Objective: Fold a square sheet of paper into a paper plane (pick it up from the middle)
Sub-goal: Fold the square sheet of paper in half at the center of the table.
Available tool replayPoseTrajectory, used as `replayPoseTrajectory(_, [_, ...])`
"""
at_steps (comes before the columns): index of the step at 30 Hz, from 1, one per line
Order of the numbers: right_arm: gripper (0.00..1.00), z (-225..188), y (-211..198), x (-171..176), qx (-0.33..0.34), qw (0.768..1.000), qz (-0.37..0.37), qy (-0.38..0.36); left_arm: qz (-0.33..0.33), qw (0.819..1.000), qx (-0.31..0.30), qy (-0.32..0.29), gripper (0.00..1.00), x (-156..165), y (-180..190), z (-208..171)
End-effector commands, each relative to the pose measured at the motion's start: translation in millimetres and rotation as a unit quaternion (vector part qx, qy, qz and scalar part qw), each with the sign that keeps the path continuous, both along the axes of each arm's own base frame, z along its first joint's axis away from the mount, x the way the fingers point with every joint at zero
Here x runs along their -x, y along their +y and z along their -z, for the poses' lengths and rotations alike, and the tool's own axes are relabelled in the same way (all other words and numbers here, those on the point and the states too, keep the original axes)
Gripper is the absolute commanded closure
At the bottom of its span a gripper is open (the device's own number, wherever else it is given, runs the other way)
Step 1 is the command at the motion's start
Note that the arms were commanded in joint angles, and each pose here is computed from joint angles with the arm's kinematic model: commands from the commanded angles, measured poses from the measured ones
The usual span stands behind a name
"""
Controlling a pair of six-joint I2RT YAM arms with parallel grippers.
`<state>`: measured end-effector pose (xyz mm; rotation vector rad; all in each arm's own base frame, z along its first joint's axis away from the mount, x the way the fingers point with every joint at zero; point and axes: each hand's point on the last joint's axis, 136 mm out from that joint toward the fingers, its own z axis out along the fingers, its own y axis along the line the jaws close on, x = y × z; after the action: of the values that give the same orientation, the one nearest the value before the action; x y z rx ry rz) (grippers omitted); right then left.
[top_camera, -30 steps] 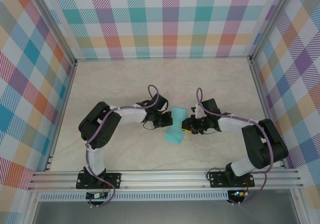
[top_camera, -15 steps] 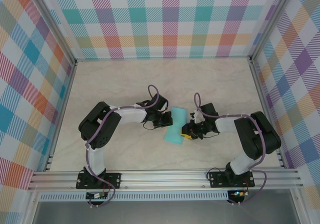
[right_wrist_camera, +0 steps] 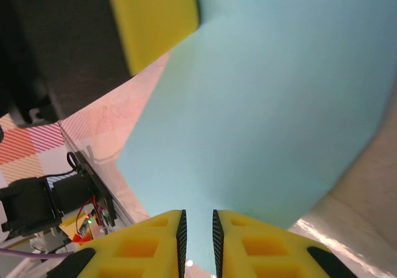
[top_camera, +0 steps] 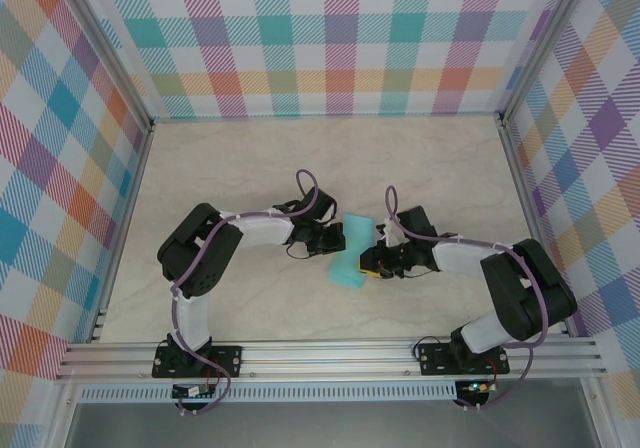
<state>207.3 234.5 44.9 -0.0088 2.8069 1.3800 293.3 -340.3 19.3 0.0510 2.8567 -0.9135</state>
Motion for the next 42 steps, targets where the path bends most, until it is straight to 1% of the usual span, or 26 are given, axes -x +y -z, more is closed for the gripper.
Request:
replayPoseTrajectory(1, [0.79, 10.1, -1.2, 9.5, 0.013, 1.000, -0.014, -0.009, 0.005, 0.996, -0.076, 0.043, 1.00, 23.4, 22.8, 45.7])
replayPoseTrajectory(5, [0.80, 30.8, -9.0, 15.5, 0.041, 0.999, -0.008, 0.005, 0.005, 0.996, -0.076, 0.042, 1.00, 23.3, 22.6, 44.2])
replayPoseTrajectory(11, [0.82, 51.3, -15.9, 26.5, 0.059, 0.998, -0.006, 0.028, 0.006, 0.996, -0.076, 0.042, 1.00, 24.1, 23.4, 44.4])
replayPoseTrajectory(17, [0.83, 32.8, -11.7, 25.0, 0.048, 0.999, -0.009, -0.003, 0.005, 0.996, -0.077, 0.042, 1.00, 23.8, 23.7, 44.4])
replayPoseTrajectory(22, [0.82, 11.0, -1.5, 27.1, 0.022, 0.999, -0.029, -0.028, 0.005, 0.996, -0.077, 0.042, 1.00, 23.8, 24.0, 44.7])
replayPoseTrajectory(24, [0.82, 13.3, -0.3, 29.7, 0.025, 0.999, -0.034, -0.026, 0.006, 0.996, -0.077, 0.043, 1.00, 24.5, 23.8, 45.5])
replayPoseTrajectory(27, [0.82, 29.8, -7.5, 35.8, 0.051, 0.998, -0.032, -0.009, 0.006, 0.996, -0.076, 0.043, 1.00, 24.1, 23.1, 45.0])
replayPoseTrajectory(30, [0.82, 43.7, -11.6, 43.8, 0.063, 0.997, -0.034, 0.014, 0.006, 0.996, -0.075, 0.044, 1.00, 24.2, 23.0, 45.7])
replayPoseTrajectory(34, [0.83, 53.7, -18.2, 50.0, 0.087, 0.995, -0.032, 0.027, 0.008, 0.996, -0.075, 0.043, 1.00, 24.0, 22.3, 45.4])
replayPoseTrajectory(36, [0.83, 47.3, -16.7, 48.4, 0.082, 0.996, -0.034, 0.017, 0.007, 0.996, -0.074, 0.043, 1.00, 23.5, 22.2, 45.0])
replayPoseTrajectory(42, [0.82, 17.8, -3.6, 43.3, 0.040, 0.998, -0.045, -0.021, 0.008, 0.996, -0.074, 0.043, 1.00, 24.3, 22.1, 45.5])
